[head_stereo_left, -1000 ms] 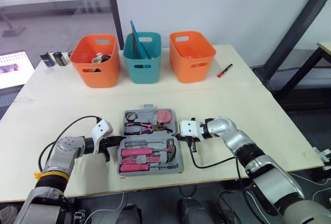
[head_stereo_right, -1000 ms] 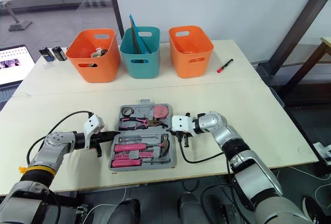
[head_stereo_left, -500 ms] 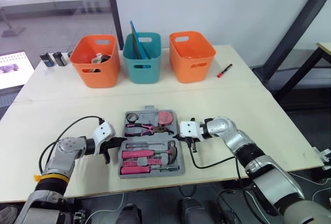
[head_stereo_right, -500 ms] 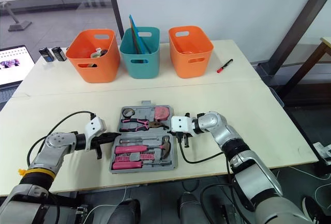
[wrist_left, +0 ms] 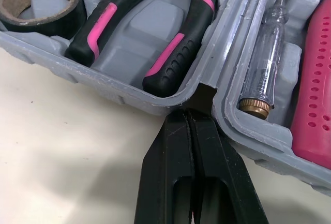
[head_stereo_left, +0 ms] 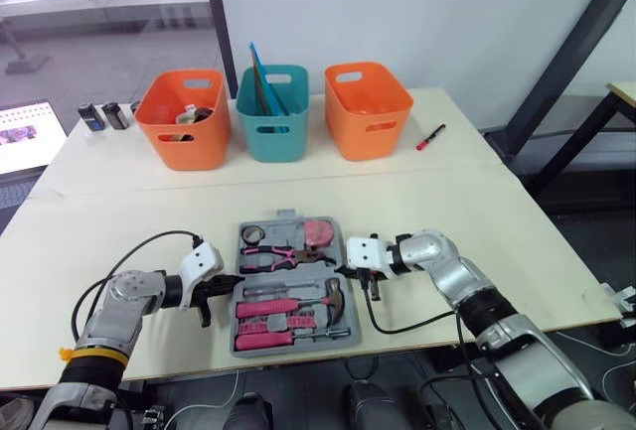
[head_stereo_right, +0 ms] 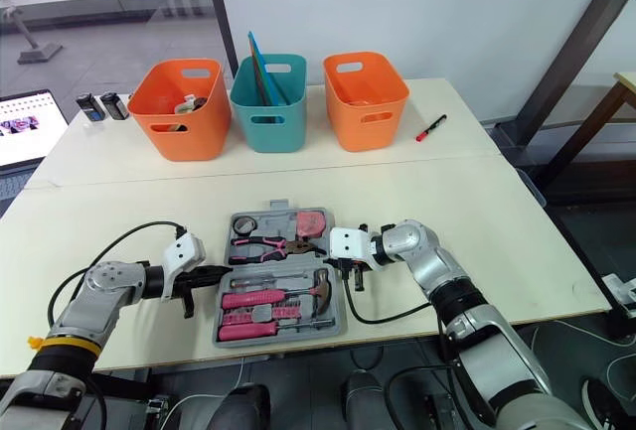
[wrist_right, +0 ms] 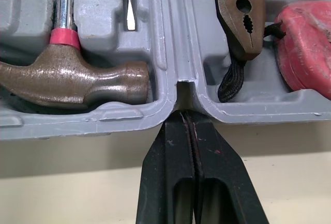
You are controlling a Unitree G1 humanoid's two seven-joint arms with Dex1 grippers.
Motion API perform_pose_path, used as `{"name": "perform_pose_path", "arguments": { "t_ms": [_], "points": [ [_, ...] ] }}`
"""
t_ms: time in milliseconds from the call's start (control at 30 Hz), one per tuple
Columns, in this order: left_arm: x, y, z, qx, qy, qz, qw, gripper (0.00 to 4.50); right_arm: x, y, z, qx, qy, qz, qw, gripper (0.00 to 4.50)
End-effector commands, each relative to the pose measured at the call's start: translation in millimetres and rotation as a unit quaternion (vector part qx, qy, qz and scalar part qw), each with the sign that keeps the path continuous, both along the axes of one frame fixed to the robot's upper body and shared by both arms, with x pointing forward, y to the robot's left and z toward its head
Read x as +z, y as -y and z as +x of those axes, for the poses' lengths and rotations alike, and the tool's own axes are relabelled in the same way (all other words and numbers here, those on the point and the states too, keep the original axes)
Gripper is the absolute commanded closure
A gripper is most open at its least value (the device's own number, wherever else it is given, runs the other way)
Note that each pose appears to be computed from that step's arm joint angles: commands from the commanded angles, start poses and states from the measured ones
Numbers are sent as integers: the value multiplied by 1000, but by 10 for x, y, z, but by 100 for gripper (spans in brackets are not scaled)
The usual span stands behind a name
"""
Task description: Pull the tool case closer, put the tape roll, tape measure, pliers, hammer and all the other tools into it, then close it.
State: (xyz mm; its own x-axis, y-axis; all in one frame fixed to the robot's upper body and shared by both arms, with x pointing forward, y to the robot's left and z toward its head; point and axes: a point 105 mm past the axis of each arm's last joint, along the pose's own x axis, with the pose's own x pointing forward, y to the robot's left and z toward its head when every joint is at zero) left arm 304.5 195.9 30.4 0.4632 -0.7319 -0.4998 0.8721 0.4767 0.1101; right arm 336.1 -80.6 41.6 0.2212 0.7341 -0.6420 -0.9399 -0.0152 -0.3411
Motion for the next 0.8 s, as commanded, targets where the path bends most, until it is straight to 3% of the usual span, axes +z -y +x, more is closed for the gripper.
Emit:
{"name": "perform_pose_path", "arguments": {
  "t_ms": [33,567,800],
  "points": [
    [-48,312,-183,-63,-18,-21,998,446,-3,-316,-222,60,-12,20,998,450],
    [-73,-101,-110,29,6,18,999,446,-26,-17,-34,10,-7,-17,1000,450],
    [94,-423,-200,88,26,-7,996,446,277,394,60,-82,-68,33,994,450]
  ]
}}
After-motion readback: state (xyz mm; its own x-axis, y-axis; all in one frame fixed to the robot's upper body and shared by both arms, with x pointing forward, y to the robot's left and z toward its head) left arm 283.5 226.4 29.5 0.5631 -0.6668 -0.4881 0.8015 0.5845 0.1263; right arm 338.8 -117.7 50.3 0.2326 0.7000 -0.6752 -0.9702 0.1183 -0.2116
